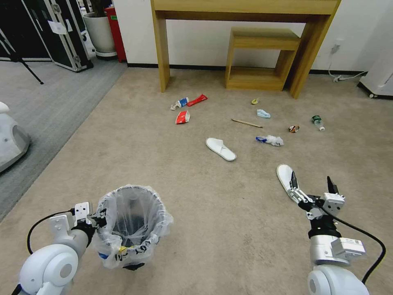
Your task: Pick up the trash bin and place the garbage on the floor into it.
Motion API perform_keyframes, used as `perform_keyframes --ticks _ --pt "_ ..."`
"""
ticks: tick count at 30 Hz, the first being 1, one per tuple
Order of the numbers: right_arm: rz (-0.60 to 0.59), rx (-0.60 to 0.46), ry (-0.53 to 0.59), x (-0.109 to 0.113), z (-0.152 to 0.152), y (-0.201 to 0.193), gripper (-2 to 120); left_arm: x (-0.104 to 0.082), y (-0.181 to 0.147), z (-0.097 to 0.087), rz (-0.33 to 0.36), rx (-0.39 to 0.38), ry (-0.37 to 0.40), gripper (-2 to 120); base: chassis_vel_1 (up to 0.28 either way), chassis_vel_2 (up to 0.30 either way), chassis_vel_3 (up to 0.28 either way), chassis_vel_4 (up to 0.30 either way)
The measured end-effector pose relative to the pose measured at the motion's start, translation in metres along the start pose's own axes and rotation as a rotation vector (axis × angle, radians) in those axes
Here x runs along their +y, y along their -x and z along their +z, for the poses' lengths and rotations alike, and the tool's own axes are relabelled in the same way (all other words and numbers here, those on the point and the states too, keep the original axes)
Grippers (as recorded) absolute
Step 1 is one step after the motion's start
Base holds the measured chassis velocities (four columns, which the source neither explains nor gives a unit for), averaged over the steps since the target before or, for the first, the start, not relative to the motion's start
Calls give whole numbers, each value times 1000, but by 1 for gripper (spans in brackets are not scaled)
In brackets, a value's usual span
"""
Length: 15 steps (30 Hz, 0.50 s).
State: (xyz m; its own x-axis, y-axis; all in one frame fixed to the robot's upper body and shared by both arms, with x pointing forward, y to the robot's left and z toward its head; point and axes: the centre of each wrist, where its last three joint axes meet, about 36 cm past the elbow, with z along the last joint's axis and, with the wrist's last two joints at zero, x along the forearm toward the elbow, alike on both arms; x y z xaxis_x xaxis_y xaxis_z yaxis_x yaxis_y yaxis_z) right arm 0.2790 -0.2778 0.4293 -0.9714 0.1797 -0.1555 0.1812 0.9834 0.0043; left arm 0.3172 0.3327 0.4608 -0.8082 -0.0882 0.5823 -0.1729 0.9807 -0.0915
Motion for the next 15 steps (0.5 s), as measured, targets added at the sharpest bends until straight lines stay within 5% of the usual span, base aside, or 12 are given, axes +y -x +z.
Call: perform_keyframes --ticks 15 --pt "-1 3 6 2 0 0 100 1 1 0 -1 1 2 1 -166 166 165 -158"
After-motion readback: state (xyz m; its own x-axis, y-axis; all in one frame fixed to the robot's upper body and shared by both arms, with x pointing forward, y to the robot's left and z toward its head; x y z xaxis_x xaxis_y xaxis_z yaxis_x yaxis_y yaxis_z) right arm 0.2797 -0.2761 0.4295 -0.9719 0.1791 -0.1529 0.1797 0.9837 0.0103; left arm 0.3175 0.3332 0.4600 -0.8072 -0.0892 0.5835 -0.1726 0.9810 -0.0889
